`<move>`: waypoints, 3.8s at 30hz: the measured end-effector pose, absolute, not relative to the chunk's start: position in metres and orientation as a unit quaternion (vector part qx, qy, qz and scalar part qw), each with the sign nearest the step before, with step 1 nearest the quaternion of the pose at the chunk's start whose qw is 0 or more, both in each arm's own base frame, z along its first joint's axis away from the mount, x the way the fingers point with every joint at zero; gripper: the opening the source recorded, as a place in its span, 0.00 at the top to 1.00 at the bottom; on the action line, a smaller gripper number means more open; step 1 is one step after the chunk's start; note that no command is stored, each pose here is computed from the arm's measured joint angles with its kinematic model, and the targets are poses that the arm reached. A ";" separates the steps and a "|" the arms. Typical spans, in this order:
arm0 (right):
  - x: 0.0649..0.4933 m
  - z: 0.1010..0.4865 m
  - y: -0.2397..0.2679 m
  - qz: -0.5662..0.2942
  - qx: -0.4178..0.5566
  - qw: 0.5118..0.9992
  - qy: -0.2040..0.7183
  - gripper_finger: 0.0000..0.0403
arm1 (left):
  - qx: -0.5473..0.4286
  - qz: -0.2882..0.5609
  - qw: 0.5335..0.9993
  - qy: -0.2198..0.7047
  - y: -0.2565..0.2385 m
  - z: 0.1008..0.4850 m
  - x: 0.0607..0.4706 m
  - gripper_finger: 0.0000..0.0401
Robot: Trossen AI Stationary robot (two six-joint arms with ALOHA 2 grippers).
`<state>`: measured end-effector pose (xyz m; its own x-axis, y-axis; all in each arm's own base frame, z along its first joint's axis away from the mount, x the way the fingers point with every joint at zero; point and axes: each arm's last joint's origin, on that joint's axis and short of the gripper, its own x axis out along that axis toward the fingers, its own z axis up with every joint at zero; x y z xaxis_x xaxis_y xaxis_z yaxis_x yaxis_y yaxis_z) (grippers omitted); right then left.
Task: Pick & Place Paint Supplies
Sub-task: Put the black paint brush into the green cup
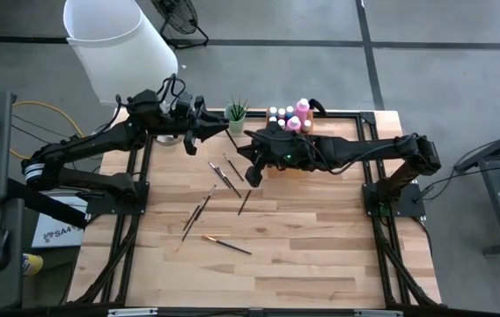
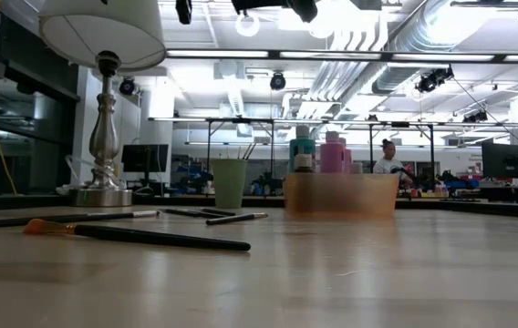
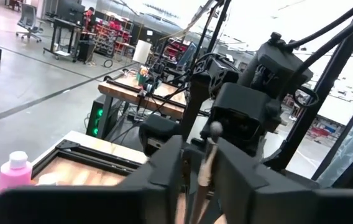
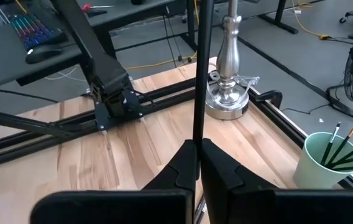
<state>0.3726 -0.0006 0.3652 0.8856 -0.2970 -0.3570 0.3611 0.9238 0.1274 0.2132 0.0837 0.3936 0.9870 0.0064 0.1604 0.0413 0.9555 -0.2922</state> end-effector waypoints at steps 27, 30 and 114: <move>0.332 0.385 -0.006 -0.281 0.143 0.932 0.177 0.41 | -0.057 0.190 0.980 0.009 0.101 0.366 0.227 0.98; 0.324 0.392 -0.007 -0.285 0.144 0.932 0.168 0.37 | -0.039 0.233 0.971 0.035 0.110 0.353 0.240 0.98; 0.365 0.342 -0.044 -0.029 0.152 0.930 0.334 0.38 | -0.100 0.088 0.989 0.060 0.095 0.373 0.181 0.60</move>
<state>0.3651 -0.0439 0.3423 0.7749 0.0465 -0.6304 0.1561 0.9523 0.2621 0.1806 0.0952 0.3729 0.9771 0.1628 -0.1370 -0.1869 0.9645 -0.1866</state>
